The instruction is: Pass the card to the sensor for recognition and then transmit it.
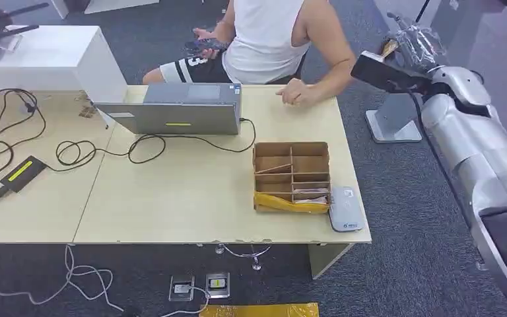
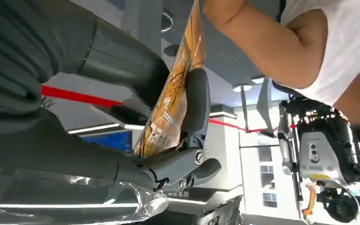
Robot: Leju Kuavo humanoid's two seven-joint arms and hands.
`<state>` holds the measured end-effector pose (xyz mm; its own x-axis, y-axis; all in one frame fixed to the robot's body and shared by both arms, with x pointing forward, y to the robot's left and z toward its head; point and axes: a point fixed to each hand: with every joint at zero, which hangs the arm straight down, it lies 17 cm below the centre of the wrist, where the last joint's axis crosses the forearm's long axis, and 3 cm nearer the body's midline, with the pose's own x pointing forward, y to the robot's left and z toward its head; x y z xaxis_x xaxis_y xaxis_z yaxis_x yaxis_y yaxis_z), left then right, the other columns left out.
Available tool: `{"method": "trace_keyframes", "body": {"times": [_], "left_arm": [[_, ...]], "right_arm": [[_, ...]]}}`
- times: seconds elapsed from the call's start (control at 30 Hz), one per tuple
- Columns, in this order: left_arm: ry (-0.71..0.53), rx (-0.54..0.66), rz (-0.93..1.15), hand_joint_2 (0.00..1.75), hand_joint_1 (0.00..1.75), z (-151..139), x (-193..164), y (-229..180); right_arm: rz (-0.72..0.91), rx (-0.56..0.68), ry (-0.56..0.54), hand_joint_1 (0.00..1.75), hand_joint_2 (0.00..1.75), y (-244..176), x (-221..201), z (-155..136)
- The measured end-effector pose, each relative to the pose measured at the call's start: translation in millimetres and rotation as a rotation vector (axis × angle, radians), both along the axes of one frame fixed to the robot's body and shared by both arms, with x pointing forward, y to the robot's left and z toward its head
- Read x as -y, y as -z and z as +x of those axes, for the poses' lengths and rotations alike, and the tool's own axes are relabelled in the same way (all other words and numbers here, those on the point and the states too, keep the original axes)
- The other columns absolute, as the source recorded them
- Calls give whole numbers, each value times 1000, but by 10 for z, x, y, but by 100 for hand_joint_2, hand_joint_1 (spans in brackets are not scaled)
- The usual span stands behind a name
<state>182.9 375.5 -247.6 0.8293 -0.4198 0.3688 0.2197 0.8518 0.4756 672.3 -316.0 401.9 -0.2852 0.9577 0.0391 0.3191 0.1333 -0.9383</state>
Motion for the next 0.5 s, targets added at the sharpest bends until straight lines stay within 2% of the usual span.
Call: {"method": "trace_keyframes", "body": {"times": [0.23,0.5], "left_arm": [[-19,4,1,0,0,-10,-7,-1],[-37,7,7,0,0,-30,-19,-1]], "right_arm": [[183,-57,-51,175,175,176,-4,-45],[301,-136,-32,175,175,628,193,-159]]}}
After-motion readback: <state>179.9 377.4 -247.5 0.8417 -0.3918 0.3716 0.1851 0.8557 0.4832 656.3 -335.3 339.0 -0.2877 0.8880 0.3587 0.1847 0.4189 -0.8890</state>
